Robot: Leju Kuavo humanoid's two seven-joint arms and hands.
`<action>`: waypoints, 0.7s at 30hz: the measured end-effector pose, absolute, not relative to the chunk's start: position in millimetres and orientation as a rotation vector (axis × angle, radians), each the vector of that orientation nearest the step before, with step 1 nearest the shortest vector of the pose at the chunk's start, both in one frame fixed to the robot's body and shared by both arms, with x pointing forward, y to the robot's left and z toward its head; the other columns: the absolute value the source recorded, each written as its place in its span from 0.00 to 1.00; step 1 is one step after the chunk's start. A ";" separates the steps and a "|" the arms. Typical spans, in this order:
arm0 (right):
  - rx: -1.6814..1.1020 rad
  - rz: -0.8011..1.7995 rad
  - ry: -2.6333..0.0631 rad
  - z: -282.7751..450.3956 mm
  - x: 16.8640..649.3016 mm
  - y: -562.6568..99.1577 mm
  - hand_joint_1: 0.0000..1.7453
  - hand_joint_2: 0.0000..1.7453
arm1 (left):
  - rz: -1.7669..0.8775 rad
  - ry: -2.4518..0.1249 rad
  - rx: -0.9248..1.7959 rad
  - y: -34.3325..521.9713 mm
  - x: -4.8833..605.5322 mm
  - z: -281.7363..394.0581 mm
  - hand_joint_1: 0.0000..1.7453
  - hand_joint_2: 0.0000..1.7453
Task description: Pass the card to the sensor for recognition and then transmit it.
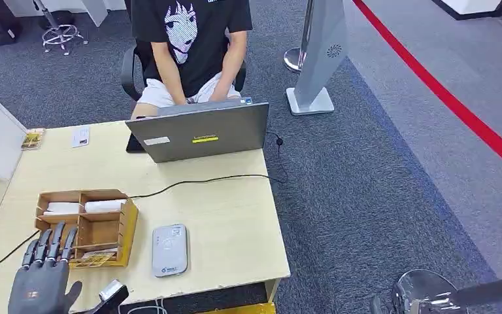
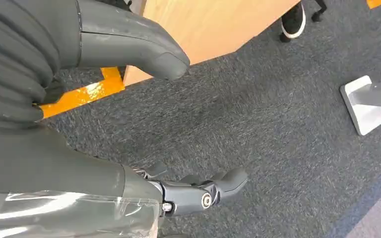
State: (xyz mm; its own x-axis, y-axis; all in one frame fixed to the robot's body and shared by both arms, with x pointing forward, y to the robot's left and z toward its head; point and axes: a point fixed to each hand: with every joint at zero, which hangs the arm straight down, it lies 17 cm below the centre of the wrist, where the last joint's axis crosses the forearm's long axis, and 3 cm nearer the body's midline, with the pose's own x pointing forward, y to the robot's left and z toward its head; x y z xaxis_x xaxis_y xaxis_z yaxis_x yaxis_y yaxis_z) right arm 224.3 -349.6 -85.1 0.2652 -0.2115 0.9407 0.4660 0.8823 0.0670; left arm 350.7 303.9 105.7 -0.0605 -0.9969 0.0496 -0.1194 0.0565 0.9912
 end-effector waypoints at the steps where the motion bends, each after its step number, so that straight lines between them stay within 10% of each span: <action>1: -0.243 -0.459 -1.220 -85.6 224.3 -349.5 0.00 1.00 | -1.157 -1.364 1.217 301.5 350.8 103.9 0.00 1.00; 21: -0.254 -0.427 -1.215 -88.5 222.3 -350.4 0.00 1.00 | -1.146 -1.406 1.173 287.6 360.4 107.7 0.00 1.00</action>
State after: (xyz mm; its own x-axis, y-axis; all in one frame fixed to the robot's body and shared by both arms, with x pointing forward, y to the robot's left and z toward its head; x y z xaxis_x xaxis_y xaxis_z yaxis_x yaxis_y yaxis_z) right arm 222.3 -350.4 -88.5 0.2832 -0.1808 0.9419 0.4480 0.8933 0.0367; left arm 360.4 287.6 107.7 -0.0969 -0.9910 0.0928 -0.1086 0.1032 0.9887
